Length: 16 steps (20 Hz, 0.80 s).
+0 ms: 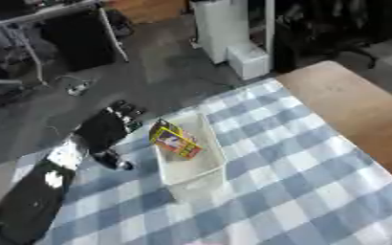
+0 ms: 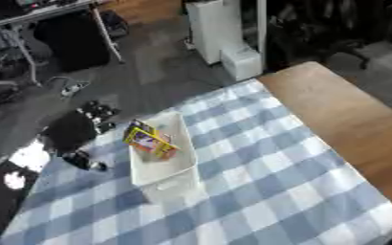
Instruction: Pick up objects on the table and place them in the box.
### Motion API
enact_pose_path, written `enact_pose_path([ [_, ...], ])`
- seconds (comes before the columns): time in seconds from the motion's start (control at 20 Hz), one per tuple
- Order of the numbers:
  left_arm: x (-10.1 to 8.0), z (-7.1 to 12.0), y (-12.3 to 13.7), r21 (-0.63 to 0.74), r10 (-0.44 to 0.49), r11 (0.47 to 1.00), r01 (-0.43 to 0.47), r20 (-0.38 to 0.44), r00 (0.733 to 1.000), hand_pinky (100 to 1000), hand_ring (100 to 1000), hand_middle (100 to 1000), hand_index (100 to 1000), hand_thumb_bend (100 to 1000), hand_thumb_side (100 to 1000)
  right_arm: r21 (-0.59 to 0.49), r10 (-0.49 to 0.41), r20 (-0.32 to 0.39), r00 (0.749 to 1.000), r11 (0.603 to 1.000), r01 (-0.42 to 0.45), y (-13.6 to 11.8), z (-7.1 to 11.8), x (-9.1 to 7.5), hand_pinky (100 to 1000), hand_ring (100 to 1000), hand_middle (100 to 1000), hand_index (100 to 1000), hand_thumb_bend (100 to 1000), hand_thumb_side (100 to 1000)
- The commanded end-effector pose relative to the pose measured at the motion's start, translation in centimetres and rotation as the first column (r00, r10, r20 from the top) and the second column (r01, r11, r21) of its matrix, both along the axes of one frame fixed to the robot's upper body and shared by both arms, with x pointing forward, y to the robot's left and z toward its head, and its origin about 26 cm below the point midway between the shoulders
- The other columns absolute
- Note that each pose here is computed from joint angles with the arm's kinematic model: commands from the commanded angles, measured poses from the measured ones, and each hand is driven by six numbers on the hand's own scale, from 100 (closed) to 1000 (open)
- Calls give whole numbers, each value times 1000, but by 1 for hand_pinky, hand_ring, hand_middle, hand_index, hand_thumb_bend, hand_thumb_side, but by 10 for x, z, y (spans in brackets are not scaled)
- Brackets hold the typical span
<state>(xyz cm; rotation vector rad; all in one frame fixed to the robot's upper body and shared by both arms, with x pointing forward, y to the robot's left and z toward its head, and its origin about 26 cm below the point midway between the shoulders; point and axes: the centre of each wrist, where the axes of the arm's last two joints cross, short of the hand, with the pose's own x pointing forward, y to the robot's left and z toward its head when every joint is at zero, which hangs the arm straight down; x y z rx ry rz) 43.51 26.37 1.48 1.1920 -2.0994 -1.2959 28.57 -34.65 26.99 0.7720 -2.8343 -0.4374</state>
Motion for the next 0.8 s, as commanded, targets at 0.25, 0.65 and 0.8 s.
enact_pose_path([
  [0.25, -67, 79, -62, -905, -253, 367, 214, 124, 959, 115, 291, 505, 637, 569, 584, -65, -78, 59, 995, 995, 82, -10, -16, -9, 498, 475, 468, 589, 100, 1000],
  [0.65, -109, 154, -65, -909, -466, 50, 414, 346, 814, 100, 192, 434, 557, 451, 599, -144, -140, 68, 988, 978, 149, -19, -48, -17, 500, 471, 467, 591, 100, 1000],
  [0.8, -114, 161, -64, -891, -502, 40, 452, 373, 780, 100, 201, 433, 553, 451, 596, -163, -126, 72, 989, 977, 136, -18, -50, -18, 500, 471, 467, 592, 100, 1000],
])
